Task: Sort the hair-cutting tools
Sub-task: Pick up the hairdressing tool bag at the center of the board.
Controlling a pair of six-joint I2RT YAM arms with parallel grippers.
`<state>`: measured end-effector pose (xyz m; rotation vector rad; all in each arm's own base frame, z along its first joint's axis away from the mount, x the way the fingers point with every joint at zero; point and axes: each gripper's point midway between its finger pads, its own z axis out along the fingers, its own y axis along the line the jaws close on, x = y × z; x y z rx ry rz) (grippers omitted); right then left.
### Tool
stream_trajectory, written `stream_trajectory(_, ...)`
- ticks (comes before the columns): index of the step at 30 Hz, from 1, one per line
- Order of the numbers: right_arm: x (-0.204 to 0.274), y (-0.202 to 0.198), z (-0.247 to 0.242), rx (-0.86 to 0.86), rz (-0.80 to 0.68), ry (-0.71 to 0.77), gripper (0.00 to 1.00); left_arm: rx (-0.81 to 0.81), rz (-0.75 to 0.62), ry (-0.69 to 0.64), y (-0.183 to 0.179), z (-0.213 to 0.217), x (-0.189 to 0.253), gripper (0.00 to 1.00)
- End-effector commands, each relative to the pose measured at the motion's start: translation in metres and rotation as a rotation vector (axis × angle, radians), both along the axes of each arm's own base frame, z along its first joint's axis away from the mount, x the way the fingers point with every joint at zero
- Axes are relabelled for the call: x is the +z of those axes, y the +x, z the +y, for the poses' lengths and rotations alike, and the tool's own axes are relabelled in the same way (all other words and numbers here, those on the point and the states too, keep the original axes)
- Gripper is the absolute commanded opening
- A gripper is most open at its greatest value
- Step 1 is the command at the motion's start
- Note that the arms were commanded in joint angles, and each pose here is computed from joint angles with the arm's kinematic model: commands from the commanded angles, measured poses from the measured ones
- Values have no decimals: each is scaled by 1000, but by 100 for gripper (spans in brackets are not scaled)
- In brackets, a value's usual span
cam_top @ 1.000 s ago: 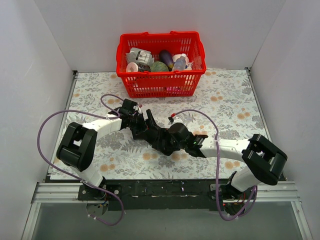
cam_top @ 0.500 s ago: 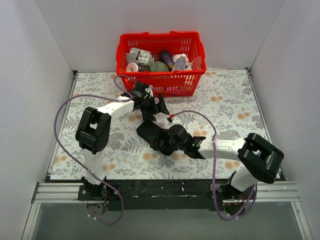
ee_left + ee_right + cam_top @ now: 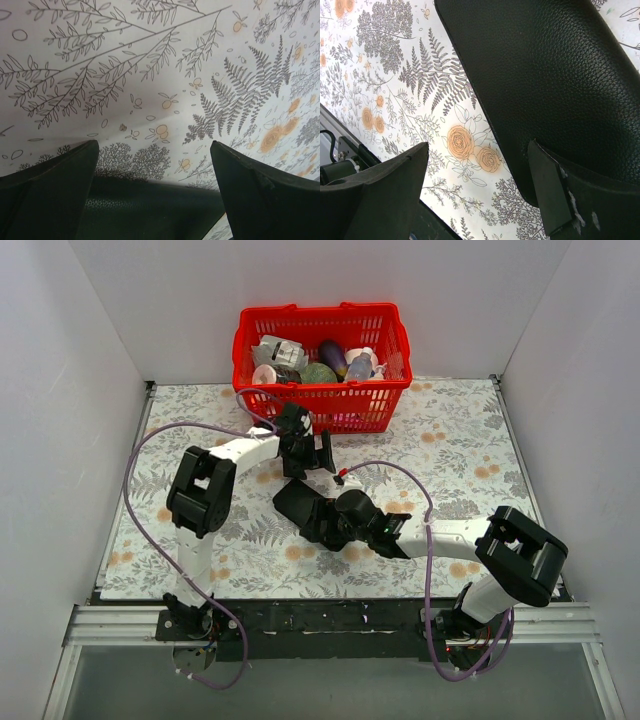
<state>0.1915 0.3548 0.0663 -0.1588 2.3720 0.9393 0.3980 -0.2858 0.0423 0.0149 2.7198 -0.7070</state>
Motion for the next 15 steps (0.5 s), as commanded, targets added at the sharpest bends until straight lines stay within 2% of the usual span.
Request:
stream_trajectory(1, -31, -19, -12, 38, 71, -104, 88, -53, 74, 164, -49, 27, -33, 98)
stream_trajectory(8, -34, -19, -23, 4, 77, -161, 88, -66, 113, 199, -94, 47, -37, 98)
stream_trajectory(14, -33, -19, -39, -52, 68, -234, 88, -64, 118, 169, -118, 56, -17, 98)
stream_trajectory(15, -36, -20, -49, -69, 75, -282, 89, -65, 128, 165, -124, 59, -18, 98)
